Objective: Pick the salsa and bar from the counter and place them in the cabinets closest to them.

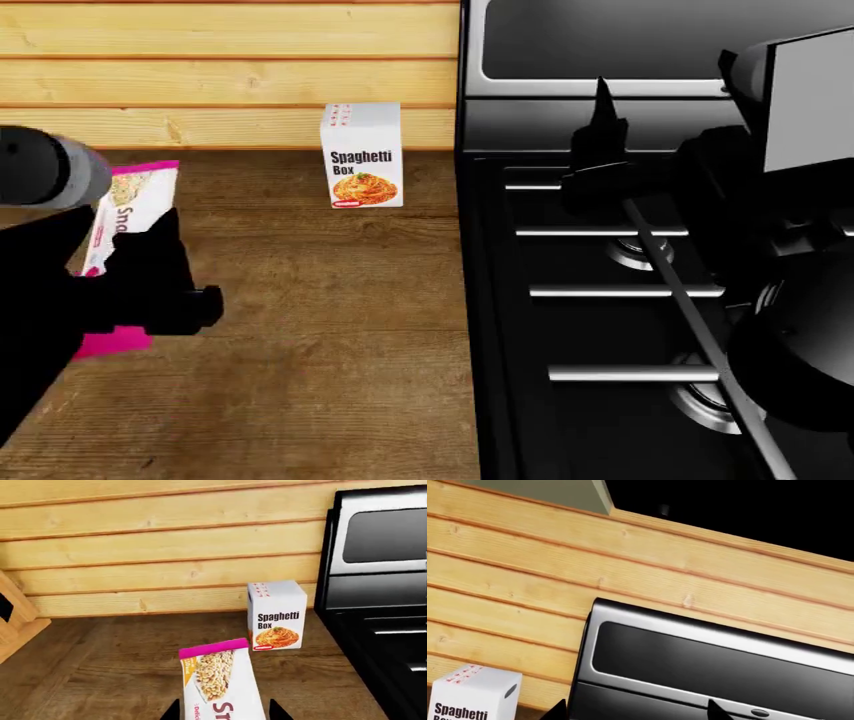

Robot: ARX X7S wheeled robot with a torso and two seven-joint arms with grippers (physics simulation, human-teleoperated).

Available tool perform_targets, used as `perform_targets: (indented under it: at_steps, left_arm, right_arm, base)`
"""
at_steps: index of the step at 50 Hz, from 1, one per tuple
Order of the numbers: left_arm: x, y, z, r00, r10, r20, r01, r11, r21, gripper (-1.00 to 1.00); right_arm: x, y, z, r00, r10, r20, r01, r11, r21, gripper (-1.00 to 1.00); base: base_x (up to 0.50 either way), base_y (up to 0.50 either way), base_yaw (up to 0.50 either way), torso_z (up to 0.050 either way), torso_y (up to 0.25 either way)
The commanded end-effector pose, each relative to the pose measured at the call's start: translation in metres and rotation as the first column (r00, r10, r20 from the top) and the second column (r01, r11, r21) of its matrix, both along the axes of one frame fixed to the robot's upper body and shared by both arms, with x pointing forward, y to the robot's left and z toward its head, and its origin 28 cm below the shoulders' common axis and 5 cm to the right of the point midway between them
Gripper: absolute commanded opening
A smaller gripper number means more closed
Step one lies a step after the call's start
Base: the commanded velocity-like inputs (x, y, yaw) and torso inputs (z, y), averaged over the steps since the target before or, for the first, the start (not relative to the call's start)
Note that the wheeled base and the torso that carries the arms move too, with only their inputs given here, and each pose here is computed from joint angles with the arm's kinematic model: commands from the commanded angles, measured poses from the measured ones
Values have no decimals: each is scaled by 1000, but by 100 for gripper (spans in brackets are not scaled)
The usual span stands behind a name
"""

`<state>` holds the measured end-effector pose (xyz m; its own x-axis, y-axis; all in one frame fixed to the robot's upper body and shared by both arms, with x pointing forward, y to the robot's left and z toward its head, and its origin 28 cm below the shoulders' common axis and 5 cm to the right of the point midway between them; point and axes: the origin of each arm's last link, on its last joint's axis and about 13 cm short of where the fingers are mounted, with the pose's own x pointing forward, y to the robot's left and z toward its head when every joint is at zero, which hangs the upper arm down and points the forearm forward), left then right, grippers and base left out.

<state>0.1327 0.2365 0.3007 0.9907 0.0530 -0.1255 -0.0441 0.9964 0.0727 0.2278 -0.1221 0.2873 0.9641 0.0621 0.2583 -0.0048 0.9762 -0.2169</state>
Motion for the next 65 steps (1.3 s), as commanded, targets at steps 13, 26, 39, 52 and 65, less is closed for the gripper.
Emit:
perform_targets:
  at_steps: [13, 26, 39, 52, 65]
  left_arm:
    - [-38, 28, 89, 915, 118, 385, -117, 993, -27, -100]
    - [-45, 36, 125, 858, 183, 480, -185, 982, -43, -100]
    - [-35, 47, 160, 820, 204, 535, -208, 977, -53, -100]
    - [2, 36, 196, 806, 161, 570, -146, 987, -71, -100]
    - [27, 30, 231, 800, 120, 588, -91, 993, -79, -100]
  right_arm:
    - [-1, 3, 7, 999, 4, 34, -4, 1000, -14, 100]
    - [2, 3, 10, 999, 9, 48, -8, 1000, -10, 100]
    - [1, 3, 10, 999, 9, 53, -9, 1000, -7, 100]
    - [-2, 3, 10, 999, 5, 53, -5, 1000, -7, 100]
    - [-3, 2, 9, 999, 0, 52, 0, 1000, -3, 100]
  base:
    - [0, 0, 0, 0, 0]
    - [0, 0, 0, 0, 0]
    - [0, 0, 0, 0, 0]
    - [0, 0, 0, 0, 0]
    - [0, 0, 0, 0, 0]
